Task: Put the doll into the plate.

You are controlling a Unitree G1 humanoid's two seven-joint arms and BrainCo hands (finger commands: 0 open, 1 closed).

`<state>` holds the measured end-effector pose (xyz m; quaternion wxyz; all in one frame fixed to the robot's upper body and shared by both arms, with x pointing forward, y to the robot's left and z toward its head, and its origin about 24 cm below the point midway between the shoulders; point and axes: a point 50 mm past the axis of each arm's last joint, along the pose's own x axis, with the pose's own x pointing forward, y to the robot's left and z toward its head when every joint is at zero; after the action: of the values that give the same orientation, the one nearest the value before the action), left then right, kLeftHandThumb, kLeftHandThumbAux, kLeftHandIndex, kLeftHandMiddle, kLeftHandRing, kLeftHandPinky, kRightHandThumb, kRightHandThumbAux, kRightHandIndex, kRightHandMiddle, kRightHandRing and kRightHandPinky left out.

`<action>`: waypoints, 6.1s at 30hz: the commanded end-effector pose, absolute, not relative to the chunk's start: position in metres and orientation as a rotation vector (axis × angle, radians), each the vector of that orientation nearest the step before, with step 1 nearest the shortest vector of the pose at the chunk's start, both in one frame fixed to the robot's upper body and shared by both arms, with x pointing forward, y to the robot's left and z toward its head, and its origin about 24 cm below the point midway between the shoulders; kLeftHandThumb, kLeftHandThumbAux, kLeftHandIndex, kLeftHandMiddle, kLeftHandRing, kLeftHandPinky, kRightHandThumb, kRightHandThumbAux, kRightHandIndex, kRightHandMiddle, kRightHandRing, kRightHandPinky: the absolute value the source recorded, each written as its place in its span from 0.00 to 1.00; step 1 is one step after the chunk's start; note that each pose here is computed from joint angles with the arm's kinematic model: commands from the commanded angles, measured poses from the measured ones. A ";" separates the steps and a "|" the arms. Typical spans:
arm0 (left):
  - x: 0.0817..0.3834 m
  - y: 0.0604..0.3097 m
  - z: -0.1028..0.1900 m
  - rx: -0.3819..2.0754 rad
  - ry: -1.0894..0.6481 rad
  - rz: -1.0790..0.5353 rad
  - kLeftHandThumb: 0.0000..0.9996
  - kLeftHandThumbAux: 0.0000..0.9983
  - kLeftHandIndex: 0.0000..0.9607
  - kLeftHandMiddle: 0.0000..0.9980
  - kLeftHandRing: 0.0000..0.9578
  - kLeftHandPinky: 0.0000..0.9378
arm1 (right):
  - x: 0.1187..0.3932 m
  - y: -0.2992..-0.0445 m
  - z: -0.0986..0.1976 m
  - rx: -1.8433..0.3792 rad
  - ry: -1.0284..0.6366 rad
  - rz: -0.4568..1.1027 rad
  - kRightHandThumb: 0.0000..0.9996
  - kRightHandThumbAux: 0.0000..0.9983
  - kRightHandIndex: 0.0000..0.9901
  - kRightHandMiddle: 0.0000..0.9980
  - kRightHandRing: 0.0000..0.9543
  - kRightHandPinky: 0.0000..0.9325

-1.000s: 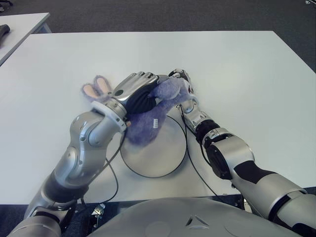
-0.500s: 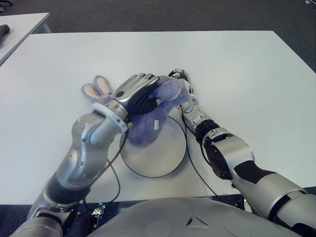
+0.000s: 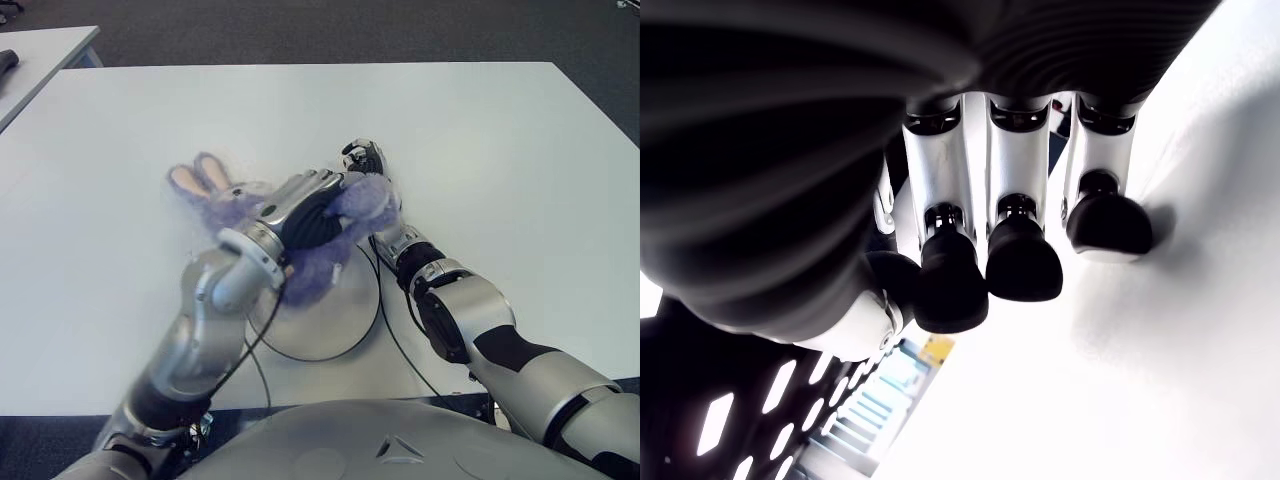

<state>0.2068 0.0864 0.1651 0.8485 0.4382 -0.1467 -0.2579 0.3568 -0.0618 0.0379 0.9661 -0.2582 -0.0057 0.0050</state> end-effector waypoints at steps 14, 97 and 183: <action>0.208 0.086 0.157 0.917 -0.256 -0.515 0.75 0.69 0.46 0.81 0.87 0.89 | 0.296 -0.040 -0.043 -0.518 0.354 0.122 0.70 0.74 0.41 0.74 0.81 0.85; 0.155 0.021 -0.118 1.066 0.080 -0.621 0.75 0.69 0.46 0.81 0.87 0.89 | 0.204 -0.113 -0.128 -0.517 0.763 0.156 0.70 0.74 0.41 0.74 0.81 0.85; 0.155 0.021 -0.118 1.063 0.076 -0.621 0.75 0.69 0.46 0.81 0.87 0.89 | 0.204 -0.113 -0.128 -0.516 0.763 0.157 0.70 0.74 0.41 0.74 0.81 0.85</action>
<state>0.2773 -0.0348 0.0714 0.8718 0.3254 -0.3487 -0.1117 0.3542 -0.1260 0.0239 0.9649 -0.2598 0.0209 -0.0317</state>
